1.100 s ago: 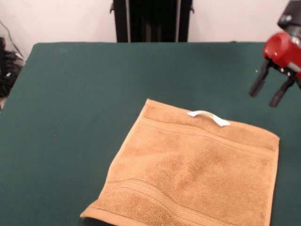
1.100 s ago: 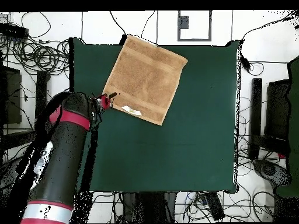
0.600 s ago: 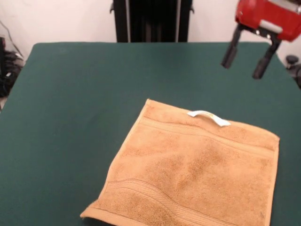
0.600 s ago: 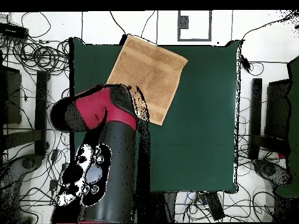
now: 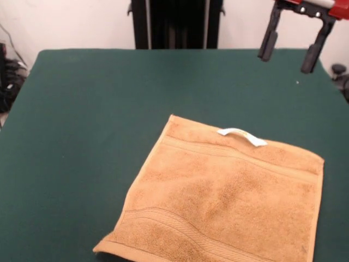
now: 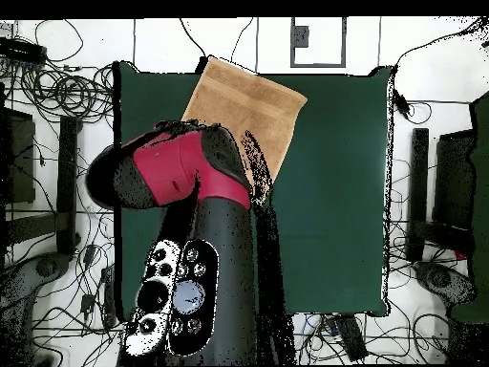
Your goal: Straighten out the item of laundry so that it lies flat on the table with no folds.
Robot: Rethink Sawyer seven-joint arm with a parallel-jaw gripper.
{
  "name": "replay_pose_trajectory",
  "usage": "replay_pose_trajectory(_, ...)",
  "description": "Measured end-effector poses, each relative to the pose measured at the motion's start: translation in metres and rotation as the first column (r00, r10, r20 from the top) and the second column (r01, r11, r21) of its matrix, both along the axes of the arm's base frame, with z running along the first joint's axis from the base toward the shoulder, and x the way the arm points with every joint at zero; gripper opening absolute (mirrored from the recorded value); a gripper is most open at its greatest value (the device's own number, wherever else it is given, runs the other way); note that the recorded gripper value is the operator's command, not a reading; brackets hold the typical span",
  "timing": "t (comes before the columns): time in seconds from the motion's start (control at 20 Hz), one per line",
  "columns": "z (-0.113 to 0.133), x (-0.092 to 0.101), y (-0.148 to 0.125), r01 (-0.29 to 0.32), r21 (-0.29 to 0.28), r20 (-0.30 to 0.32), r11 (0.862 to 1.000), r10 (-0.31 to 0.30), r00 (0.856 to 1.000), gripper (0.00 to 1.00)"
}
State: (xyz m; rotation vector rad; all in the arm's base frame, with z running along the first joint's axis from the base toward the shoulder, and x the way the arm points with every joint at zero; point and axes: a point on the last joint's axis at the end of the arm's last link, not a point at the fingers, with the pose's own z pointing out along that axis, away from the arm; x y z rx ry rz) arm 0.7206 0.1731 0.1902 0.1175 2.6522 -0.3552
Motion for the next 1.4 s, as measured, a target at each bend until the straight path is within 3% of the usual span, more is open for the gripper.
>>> replay_pose_trajectory(0.4, -0.002, 0.007, -0.008, -0.007, 0.018, 0.000, 1.000, 0.007, 1.000, 1.00)
replay_pose_trajectory(0.75, -0.010, 0.006, -0.016, 0.001, 0.015, -0.050, 1.000, 0.000, 0.999, 1.00)
replay_pose_trajectory(1.4, -0.033, 0.006, -0.068, 0.017, 0.018, -0.121, 1.000, -0.015, 0.993, 1.00)
